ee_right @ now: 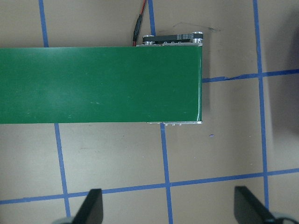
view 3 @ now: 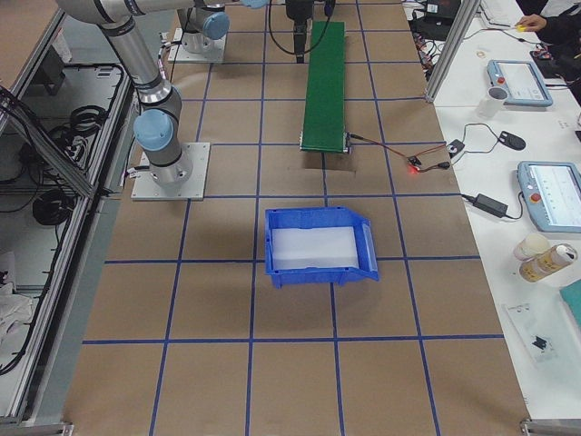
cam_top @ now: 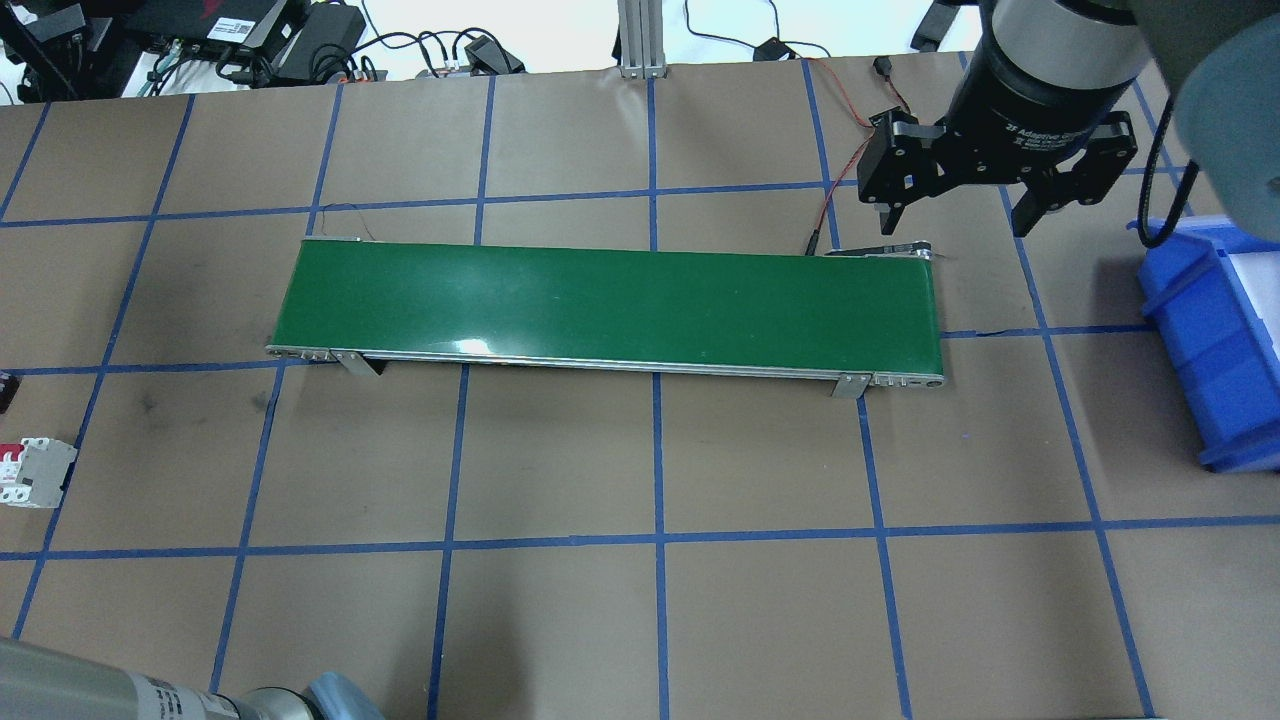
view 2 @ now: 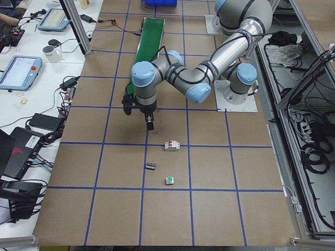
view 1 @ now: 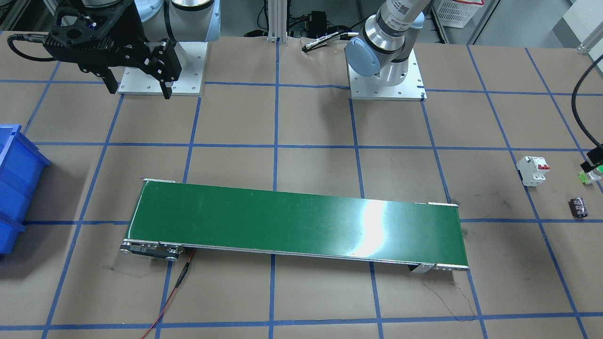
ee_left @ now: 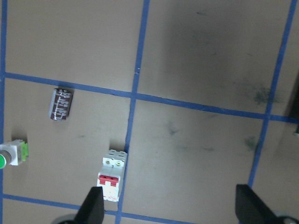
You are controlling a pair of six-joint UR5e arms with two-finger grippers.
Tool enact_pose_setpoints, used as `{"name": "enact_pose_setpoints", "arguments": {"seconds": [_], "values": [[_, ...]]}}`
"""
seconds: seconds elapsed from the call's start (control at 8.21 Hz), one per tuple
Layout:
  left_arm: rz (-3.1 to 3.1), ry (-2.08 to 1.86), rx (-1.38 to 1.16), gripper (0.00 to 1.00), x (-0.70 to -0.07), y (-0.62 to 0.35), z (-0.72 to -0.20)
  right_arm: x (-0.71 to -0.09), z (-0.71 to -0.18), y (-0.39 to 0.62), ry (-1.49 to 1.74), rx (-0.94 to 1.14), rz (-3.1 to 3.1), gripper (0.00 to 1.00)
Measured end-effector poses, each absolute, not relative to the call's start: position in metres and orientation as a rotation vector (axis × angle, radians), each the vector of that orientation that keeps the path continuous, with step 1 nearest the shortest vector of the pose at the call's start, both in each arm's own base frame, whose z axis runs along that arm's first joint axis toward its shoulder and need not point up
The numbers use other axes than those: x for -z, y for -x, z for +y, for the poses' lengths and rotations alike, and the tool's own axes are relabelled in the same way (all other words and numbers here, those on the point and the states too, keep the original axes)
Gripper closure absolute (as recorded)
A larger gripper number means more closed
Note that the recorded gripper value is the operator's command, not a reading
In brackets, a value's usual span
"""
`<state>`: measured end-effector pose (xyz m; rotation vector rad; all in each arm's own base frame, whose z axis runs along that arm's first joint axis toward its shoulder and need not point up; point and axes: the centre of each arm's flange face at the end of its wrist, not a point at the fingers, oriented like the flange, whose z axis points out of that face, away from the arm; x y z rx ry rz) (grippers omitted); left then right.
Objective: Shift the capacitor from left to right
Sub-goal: 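Lower the left gripper over the brown capacitor and close on it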
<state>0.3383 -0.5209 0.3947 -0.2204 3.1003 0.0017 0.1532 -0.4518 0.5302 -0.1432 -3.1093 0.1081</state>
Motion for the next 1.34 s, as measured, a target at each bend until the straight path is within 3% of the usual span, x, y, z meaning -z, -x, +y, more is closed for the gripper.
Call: {"name": "enact_pose_setpoints", "arguments": {"seconds": [0.49, 1.34], "values": [[3.086, 0.143, 0.015, 0.0, -0.306, -0.427, -0.517, -0.53, -0.452, -0.153, 0.144, -0.108, -3.11, 0.0], [3.105, -0.107, -0.017, 0.0, -0.221, -0.454, -0.53, -0.53, -0.452, -0.153, 0.145, -0.106, -3.111, 0.0]]}}
